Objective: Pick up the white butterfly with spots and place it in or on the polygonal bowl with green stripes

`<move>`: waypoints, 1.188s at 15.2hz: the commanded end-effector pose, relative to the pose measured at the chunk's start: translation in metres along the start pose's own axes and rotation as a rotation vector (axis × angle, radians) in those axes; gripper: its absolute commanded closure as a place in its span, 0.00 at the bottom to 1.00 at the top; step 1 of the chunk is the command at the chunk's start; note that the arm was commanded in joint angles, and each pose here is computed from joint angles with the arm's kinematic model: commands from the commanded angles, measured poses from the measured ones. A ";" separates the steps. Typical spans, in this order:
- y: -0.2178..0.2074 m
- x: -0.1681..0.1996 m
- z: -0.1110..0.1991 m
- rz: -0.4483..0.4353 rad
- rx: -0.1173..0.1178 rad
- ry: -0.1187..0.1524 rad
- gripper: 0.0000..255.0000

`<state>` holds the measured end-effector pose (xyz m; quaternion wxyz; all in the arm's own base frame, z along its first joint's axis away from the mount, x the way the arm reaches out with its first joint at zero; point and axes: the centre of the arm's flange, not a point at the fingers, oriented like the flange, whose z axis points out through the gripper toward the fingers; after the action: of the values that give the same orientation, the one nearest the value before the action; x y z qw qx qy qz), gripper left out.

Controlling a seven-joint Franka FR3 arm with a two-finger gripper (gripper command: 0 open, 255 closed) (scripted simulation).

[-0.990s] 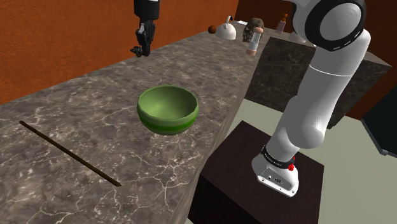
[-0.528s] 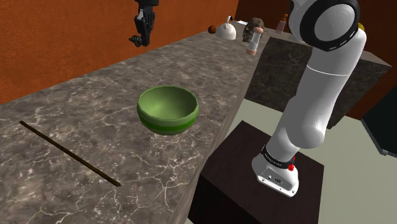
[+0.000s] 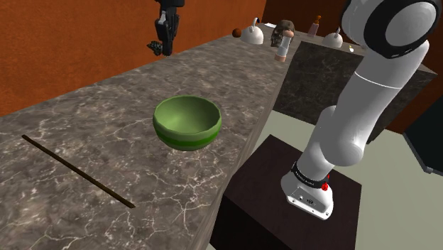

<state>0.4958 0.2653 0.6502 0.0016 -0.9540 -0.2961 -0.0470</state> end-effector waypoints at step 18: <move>-0.165 -0.106 0.009 0.001 0.000 0.000 1.00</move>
<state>0.3178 0.3419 0.6328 0.0013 -0.9541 -0.2959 -0.0468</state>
